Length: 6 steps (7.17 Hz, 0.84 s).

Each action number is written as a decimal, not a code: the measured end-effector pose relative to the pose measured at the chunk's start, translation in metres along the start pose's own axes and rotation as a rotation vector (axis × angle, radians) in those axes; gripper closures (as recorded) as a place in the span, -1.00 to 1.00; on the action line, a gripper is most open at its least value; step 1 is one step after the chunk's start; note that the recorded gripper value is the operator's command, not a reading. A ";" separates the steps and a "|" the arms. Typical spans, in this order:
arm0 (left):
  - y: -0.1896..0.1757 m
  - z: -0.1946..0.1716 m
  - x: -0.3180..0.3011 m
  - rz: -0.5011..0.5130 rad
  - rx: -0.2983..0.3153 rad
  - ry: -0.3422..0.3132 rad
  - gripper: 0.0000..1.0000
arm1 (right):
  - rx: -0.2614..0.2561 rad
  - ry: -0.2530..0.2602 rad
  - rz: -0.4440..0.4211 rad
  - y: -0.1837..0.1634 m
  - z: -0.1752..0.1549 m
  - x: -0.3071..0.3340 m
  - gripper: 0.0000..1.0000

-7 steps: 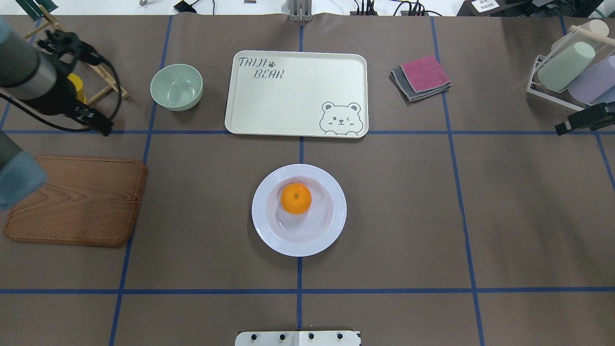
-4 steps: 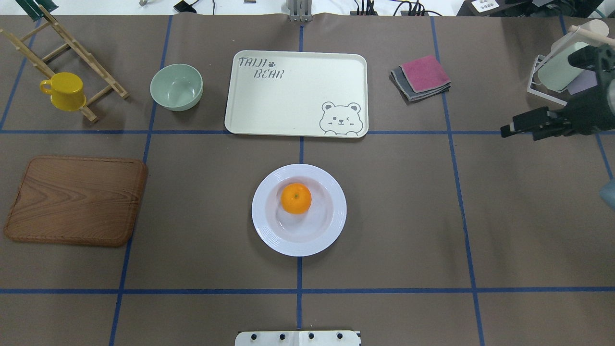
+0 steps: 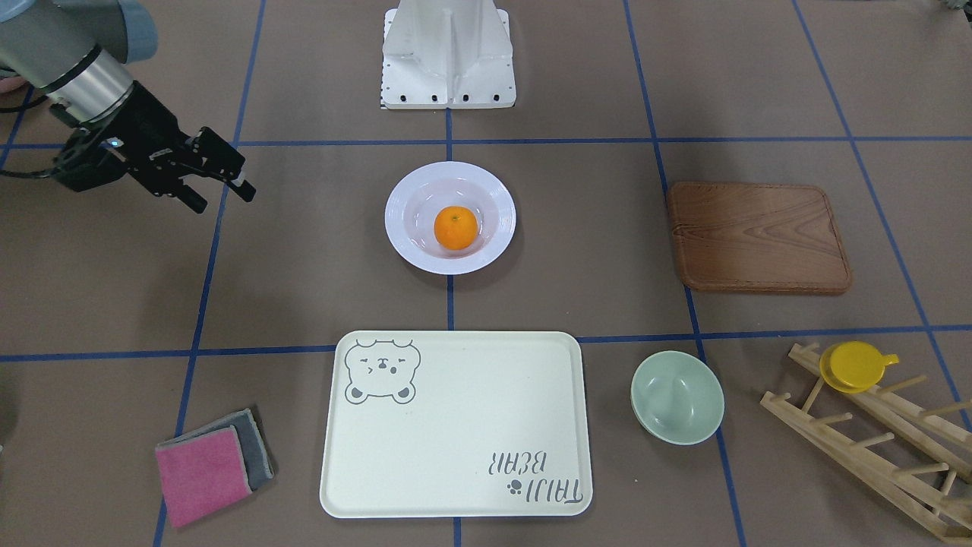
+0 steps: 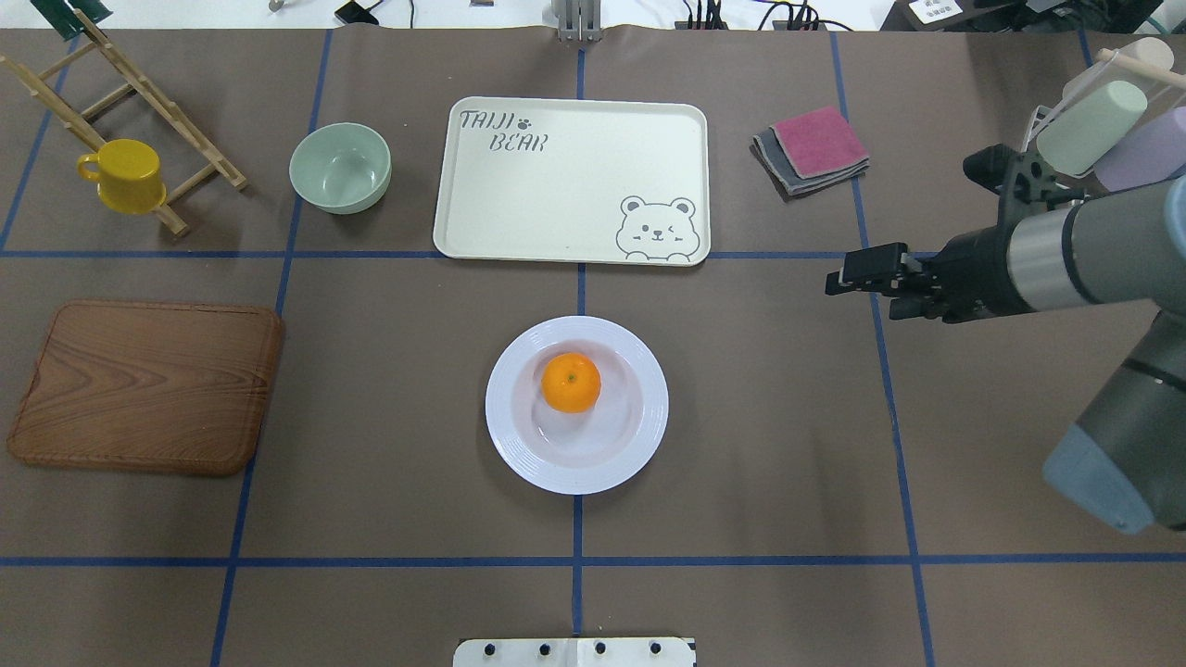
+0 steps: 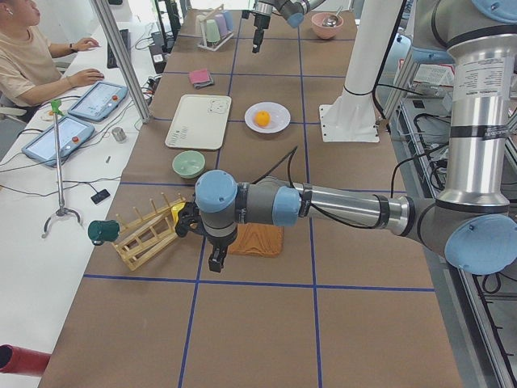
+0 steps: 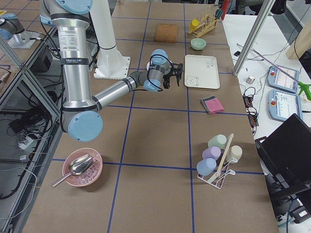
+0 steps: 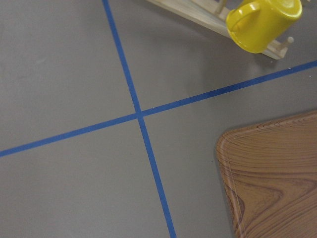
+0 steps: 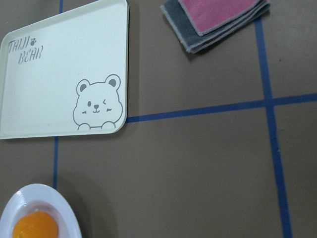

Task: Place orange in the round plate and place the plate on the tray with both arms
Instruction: 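Withdraw the left arm to rest while the right gripper reaches toward the plate, then grip the near rim of the white plate with the right gripper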

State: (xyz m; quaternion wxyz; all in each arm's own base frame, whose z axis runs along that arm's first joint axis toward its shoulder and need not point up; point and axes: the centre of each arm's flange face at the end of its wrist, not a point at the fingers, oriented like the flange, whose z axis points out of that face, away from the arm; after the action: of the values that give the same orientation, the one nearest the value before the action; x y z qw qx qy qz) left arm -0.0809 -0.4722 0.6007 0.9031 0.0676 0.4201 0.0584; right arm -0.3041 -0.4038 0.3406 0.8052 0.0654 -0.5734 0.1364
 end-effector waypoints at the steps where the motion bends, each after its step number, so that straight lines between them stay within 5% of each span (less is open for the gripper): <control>1: 0.006 0.001 -0.006 -0.017 0.001 0.012 -1.00 | 0.046 -0.012 0.059 0.035 0.022 -0.015 -1.00; 3: 0.009 0.002 -0.009 -0.026 0.000 0.018 -1.00 | 0.122 -0.066 0.194 0.103 0.061 -0.034 -1.00; 6: 0.015 0.005 -0.012 -0.035 -0.004 0.021 -1.00 | 0.139 -0.115 0.332 0.161 0.128 -0.076 -0.97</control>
State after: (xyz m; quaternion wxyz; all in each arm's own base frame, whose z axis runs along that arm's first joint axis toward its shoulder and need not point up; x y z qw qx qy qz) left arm -0.0858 -0.4602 0.6152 0.8997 0.0576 0.4304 0.0442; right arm -0.4909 -0.2944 0.3034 0.7309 0.0330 -0.6108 0.3027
